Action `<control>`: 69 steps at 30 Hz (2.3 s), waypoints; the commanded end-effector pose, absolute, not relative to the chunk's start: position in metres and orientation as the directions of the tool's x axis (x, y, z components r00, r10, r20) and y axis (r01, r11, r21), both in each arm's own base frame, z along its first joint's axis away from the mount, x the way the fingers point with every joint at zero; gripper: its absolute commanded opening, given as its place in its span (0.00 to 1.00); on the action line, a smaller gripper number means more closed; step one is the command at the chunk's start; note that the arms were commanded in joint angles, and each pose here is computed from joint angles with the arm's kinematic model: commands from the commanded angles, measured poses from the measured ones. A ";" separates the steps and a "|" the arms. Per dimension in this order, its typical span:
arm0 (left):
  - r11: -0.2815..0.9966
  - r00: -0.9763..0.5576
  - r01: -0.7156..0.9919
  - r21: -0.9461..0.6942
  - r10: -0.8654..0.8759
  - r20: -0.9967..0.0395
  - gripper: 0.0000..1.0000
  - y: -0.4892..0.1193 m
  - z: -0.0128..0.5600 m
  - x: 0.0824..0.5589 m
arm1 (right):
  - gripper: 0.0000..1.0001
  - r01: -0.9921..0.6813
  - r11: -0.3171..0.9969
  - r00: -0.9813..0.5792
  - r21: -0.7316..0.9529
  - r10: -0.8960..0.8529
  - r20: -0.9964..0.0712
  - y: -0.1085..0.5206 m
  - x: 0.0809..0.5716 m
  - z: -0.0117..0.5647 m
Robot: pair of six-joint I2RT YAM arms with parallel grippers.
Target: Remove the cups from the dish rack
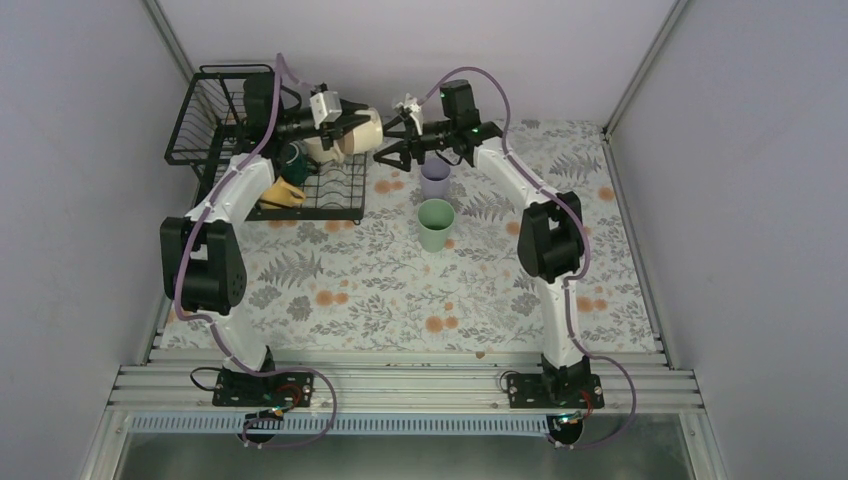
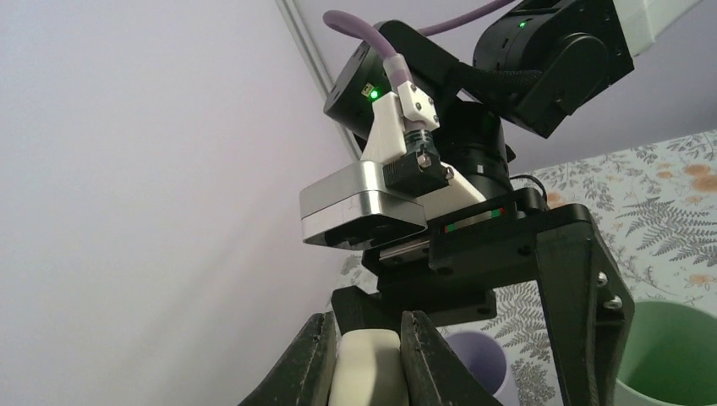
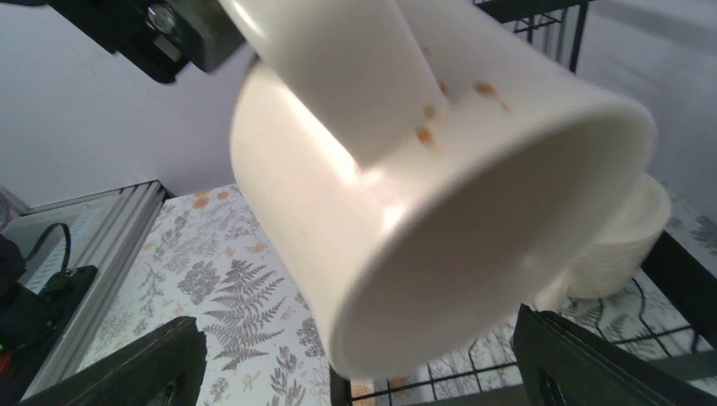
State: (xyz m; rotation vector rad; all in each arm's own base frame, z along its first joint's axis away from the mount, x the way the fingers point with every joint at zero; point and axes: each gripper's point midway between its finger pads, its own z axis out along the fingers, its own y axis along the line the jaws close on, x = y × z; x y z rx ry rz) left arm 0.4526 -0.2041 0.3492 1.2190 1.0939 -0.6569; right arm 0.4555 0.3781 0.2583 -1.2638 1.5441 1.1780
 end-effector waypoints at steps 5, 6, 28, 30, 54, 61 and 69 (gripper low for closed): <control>0.214 0.486 0.849 0.484 0.045 -0.873 0.02 -0.205 0.371 0.428 | 0.92 -0.990 -0.038 -0.125 0.134 -0.190 -0.974 0.404 0.435 0.280; 0.214 0.487 0.849 0.484 0.040 -0.872 0.02 -0.205 0.370 0.427 | 0.88 -0.990 -0.043 -0.123 0.133 -0.186 -0.975 0.406 0.434 0.282; 0.209 0.521 0.821 0.531 0.106 -0.847 0.39 -0.210 0.360 0.429 | 0.03 -0.995 0.012 -0.097 0.097 -0.229 -0.968 0.402 0.419 0.302; 0.210 0.537 0.802 0.559 0.154 -0.829 0.44 -0.210 0.358 0.433 | 0.03 -0.994 0.058 -0.102 0.090 -0.263 -0.959 0.397 0.426 0.302; 0.180 0.350 0.517 0.837 0.848 -0.398 0.75 -0.132 0.327 0.477 | 0.03 -0.696 0.708 -0.548 -0.121 -0.633 -0.547 0.115 0.497 0.231; 0.086 0.238 0.471 0.878 0.946 -0.220 0.75 -0.105 0.297 0.496 | 0.04 -0.719 0.689 -0.634 -0.093 -0.705 -0.318 0.093 0.476 0.167; 0.006 0.215 0.506 0.862 0.967 -0.134 0.76 -0.100 0.268 0.508 | 0.04 -0.752 0.655 -0.637 -0.068 -0.749 -0.182 0.093 0.466 0.118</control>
